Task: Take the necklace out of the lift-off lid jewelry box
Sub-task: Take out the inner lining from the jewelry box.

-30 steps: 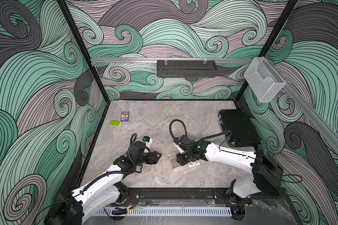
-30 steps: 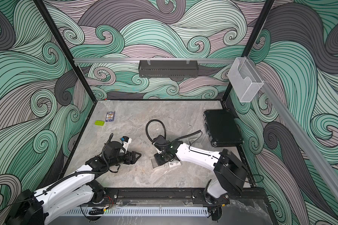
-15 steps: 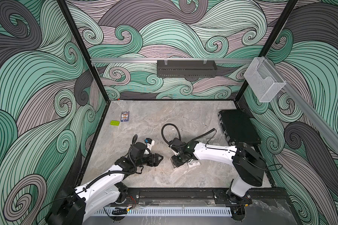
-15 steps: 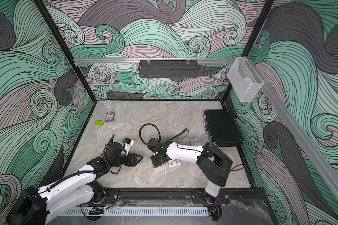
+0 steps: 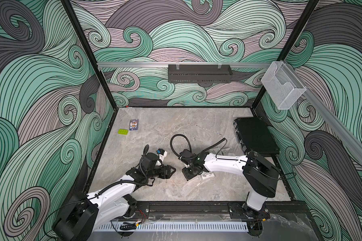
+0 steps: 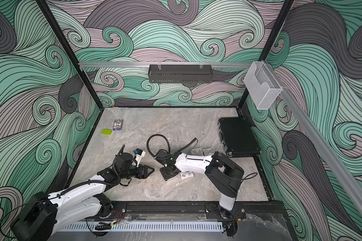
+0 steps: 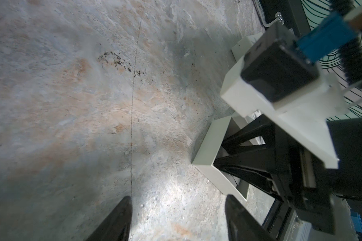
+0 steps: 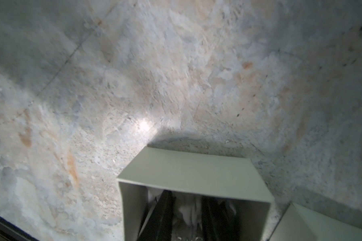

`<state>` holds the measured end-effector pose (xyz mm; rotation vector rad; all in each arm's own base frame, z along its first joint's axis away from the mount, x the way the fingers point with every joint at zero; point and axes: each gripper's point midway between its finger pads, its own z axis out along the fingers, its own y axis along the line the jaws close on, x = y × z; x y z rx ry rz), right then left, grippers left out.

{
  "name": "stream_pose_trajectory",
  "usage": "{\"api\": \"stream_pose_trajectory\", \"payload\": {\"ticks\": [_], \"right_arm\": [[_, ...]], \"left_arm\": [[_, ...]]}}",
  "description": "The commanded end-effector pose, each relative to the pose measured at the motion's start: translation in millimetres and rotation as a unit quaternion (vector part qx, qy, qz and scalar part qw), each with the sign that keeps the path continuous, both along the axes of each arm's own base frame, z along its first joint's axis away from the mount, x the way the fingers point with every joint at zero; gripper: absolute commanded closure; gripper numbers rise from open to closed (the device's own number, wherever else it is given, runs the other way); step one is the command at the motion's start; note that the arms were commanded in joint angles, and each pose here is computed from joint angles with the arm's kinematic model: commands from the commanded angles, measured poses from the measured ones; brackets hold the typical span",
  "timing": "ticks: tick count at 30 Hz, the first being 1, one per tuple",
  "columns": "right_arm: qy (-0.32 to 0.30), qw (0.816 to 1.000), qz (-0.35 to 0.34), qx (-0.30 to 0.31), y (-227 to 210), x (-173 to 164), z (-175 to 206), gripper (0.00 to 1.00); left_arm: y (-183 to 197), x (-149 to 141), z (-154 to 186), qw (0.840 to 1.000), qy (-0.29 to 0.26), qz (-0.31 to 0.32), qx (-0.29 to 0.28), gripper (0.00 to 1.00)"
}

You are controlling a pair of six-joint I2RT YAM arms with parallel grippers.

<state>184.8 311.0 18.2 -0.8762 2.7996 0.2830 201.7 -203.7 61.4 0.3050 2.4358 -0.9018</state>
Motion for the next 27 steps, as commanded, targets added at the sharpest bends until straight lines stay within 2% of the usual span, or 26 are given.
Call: {"api": "stream_pose_trajectory", "payload": {"ticks": [1,3,12,27], "right_arm": [[-0.013,1.0,0.003,0.014,3.9,1.9,1.0,0.84],[-0.018,0.999,0.006,0.027,5.6,1.7,7.0,0.88],[-0.024,0.995,0.019,0.091,18.4,-2.8,34.6,0.95],[-0.027,0.991,0.029,0.126,20.8,-8.6,57.0,0.97]], "left_arm": [[-9.0,2.7,5.8,1.0,-0.007,-0.007,-0.017,0.32],[-11.2,3.3,5.8,1.0,-0.007,-0.008,-0.019,0.32],[-19.9,3.7,1.6,1.0,-0.003,-0.016,-0.013,0.33],[-19.8,2.3,-2.7,1.0,-0.004,-0.009,0.005,0.36]]}}
